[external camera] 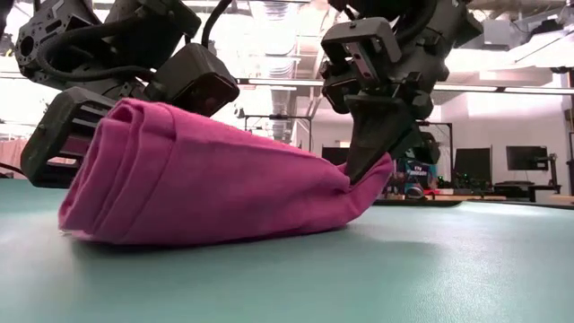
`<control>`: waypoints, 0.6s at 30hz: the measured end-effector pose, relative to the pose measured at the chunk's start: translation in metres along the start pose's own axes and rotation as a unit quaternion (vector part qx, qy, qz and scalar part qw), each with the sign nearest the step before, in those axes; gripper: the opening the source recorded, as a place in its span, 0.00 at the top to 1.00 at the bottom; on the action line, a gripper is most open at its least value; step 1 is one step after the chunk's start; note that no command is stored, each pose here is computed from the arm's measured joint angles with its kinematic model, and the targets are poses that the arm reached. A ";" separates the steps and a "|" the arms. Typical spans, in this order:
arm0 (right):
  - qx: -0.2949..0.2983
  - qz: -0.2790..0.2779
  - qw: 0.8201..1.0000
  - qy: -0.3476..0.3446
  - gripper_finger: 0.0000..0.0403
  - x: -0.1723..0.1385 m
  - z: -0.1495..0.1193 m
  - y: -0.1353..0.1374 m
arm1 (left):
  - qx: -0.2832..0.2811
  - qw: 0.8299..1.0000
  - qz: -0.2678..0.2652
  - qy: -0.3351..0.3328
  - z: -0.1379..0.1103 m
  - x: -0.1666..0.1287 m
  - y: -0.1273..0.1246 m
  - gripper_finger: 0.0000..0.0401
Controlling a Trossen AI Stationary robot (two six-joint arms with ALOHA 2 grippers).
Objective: Roll towel
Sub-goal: Roll the pink towel
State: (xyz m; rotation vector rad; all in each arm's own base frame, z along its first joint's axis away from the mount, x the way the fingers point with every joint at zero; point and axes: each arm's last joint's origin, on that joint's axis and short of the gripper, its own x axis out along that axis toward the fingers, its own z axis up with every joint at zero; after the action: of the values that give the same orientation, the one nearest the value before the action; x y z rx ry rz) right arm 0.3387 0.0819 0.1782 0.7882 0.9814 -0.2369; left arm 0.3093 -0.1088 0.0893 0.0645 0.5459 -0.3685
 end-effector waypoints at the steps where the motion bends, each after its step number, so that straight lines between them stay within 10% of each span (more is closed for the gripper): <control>1: -0.001 0.001 1.000 -0.002 0.97 0.000 0.002 -0.001 | 0.000 1.000 0.000 0.000 0.000 0.000 0.000 1.00; 18: -0.025 0.001 1.000 0.006 0.97 0.000 -0.001 0.000 | 0.003 0.999 0.031 0.019 -0.003 -0.001 0.001 1.00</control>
State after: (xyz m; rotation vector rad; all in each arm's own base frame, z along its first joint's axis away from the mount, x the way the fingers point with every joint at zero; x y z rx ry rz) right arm 0.3382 0.0828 0.1775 0.7458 0.9943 -0.2059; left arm 0.3078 -0.1069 0.0870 0.0947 0.5781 -0.3085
